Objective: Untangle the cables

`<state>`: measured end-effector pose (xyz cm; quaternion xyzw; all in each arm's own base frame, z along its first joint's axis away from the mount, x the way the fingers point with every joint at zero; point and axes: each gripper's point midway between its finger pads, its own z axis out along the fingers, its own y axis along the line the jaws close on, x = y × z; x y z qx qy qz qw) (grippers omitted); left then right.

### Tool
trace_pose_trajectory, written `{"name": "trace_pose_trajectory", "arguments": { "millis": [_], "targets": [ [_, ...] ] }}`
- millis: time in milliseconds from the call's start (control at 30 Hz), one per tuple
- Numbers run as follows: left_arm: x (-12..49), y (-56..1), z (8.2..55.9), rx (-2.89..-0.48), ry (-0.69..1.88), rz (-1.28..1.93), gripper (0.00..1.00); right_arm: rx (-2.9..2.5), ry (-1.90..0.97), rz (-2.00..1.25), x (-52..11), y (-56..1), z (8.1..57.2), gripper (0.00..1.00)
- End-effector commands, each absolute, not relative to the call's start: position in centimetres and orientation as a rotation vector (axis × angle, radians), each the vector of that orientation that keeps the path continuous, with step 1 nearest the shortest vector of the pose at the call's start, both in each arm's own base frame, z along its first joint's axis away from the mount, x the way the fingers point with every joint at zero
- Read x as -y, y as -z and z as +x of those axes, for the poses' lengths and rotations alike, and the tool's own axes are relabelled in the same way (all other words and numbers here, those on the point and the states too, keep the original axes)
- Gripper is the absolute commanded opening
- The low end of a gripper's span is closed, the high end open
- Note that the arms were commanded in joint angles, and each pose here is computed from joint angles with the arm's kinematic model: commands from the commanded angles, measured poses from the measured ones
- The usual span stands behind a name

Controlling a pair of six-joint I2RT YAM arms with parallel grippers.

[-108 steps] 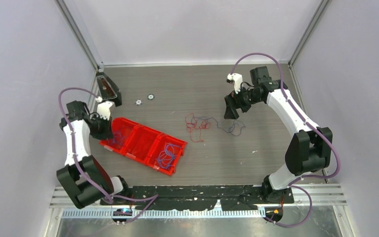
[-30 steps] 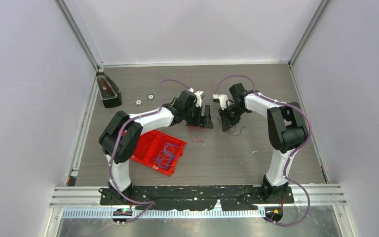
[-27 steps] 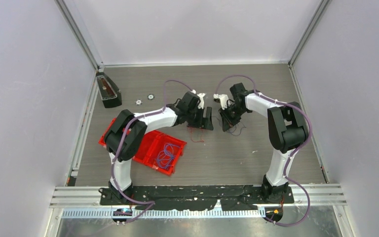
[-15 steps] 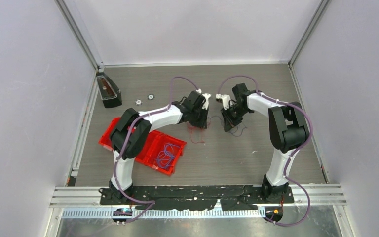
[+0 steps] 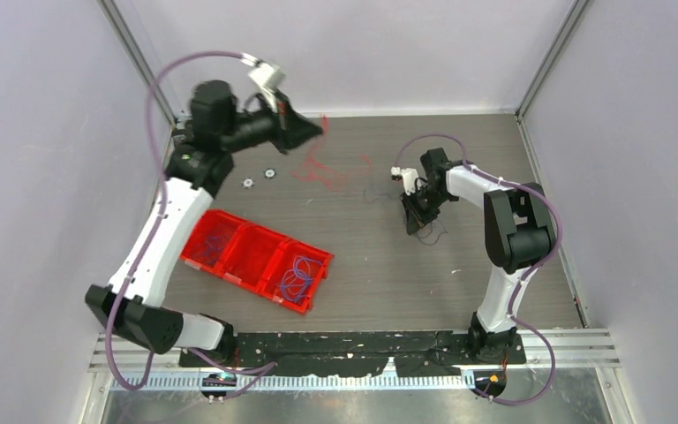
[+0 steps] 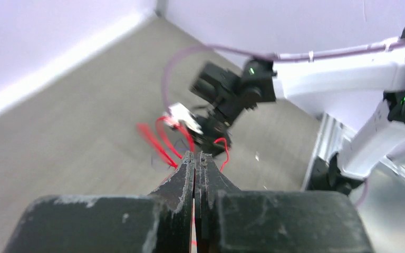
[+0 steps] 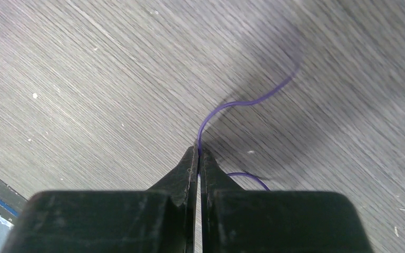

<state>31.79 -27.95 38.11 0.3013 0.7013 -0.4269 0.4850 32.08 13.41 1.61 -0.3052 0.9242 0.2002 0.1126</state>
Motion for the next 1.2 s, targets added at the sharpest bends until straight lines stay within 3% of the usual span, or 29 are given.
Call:
{"name": "trace_pose_trajectory", "arguments": {
  "millis": [0,167,300,600,867,1167],
  "targets": [
    [23.9,-42.1,31.3,-1.616,1.04,0.772,0.0,-2.734,-0.448,-0.902,-10.8,-1.6,32.2,0.05],
    [18.9,-45.8,31.9,-1.552,0.94,0.664,0.0,-2.751,-0.41,-0.899,-9.7,-1.4,31.9,0.05],
    [16.9,-45.4,30.6,-1.562,0.925,0.665,0.0,-2.758,-0.406,-0.879,-9.4,-1.5,32.0,0.05],
    [17.4,-40.7,23.0,-1.578,1.049,0.839,0.0,-2.757,-0.43,-0.823,-9.8,-2.1,32.4,0.05],
    [18.4,-40.7,16.9,-1.433,1.242,1.009,0.0,-2.764,-0.454,-0.796,-10.2,-2.3,32.6,0.06],
    [18.7,-40.5,15.5,-1.419,1.31,1.034,0.0,-2.765,-0.463,-0.788,-10.3,-2.4,32.7,0.06]
  ]
}}
